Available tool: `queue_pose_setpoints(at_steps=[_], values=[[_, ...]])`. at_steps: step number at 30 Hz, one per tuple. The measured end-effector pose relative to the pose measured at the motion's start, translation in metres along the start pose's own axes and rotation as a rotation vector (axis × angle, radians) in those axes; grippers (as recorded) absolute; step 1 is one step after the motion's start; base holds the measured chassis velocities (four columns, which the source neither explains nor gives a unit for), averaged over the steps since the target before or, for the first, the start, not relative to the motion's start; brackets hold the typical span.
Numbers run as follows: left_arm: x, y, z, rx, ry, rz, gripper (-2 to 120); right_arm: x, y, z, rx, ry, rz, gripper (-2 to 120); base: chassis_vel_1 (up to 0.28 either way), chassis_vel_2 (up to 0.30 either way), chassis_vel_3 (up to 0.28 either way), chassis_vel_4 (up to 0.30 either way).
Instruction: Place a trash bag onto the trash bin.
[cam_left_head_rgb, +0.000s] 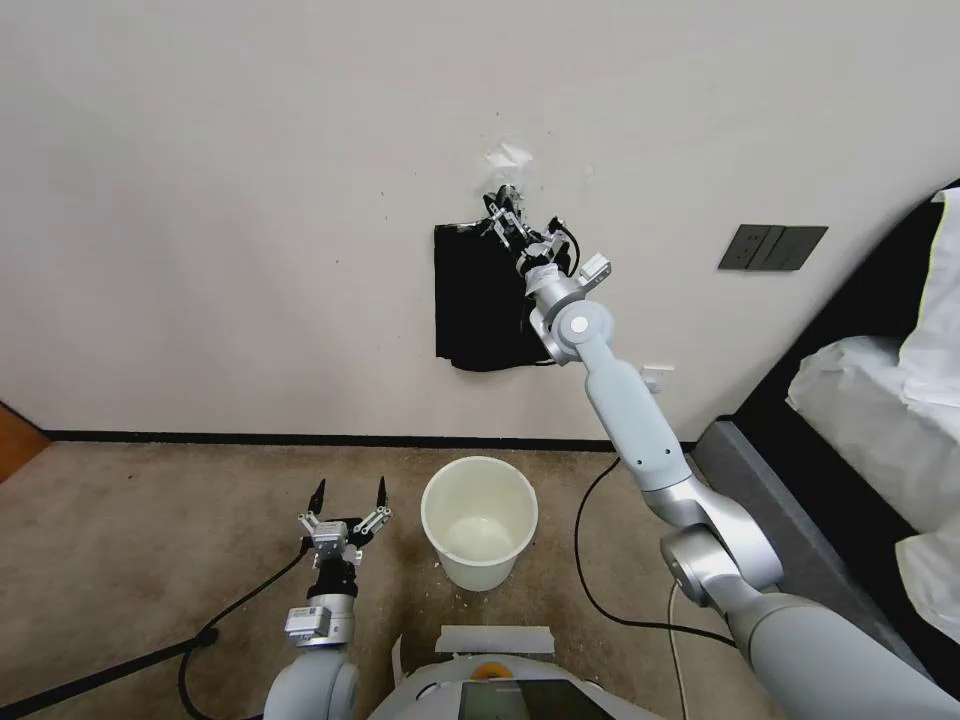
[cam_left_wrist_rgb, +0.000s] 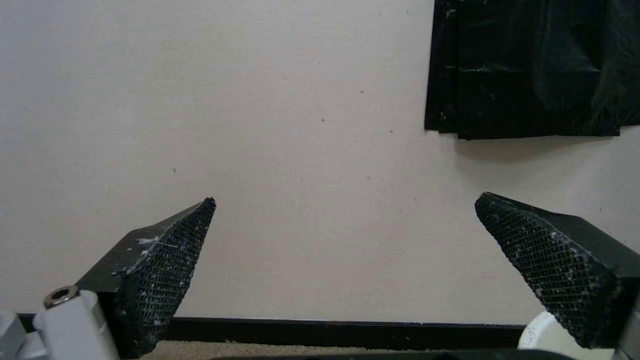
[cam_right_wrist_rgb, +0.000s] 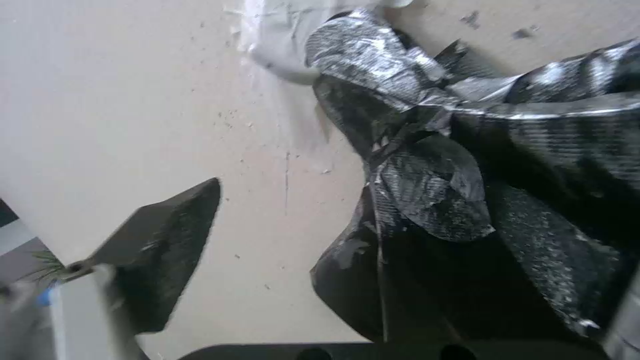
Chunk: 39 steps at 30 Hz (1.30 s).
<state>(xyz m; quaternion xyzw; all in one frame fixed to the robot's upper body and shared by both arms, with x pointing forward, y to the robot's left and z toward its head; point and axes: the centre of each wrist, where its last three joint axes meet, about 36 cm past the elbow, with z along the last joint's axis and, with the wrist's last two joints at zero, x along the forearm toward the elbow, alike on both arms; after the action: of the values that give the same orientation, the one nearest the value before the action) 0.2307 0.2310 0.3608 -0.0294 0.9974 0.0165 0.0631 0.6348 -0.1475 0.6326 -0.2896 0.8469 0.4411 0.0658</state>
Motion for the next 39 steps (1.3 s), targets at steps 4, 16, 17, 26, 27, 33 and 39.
queue_pose_setpoints(at_steps=[4,16,17,26,27,33,39], values=[[-0.001,0.000,0.000,0.000,0.000,0.001,100,0.000,-0.002,-0.003,-0.015,-0.008,-0.002,75,0.000,0.000,0.000,0.000],[0.000,-0.001,-0.001,0.003,0.002,0.000,100,-0.002,-0.002,-0.003,-0.023,-0.012,-0.011,32,0.000,0.000,0.000,0.000],[0.000,0.000,0.000,0.002,0.002,-0.001,100,-0.002,-0.003,-0.002,-0.024,-0.012,-0.009,27,0.000,0.000,0.000,0.000],[0.000,-0.002,0.000,0.005,0.004,0.000,100,0.002,-0.004,0.000,-0.022,-0.019,-0.011,0,0.000,0.000,0.000,0.000],[0.000,-0.002,0.000,0.005,0.004,0.000,100,0.002,-0.004,0.000,-0.022,-0.019,-0.011,0,0.000,0.000,0.000,0.000],[0.000,-0.001,0.001,0.003,0.007,0.001,100,0.004,-0.002,0.000,-0.017,-0.025,-0.023,0,0.000,0.000,0.000,0.000],[0.000,-0.001,0.002,0.002,0.006,0.001,100,0.018,0.006,0.009,0.016,-0.023,-0.070,0,0.000,0.000,0.000,0.000]])
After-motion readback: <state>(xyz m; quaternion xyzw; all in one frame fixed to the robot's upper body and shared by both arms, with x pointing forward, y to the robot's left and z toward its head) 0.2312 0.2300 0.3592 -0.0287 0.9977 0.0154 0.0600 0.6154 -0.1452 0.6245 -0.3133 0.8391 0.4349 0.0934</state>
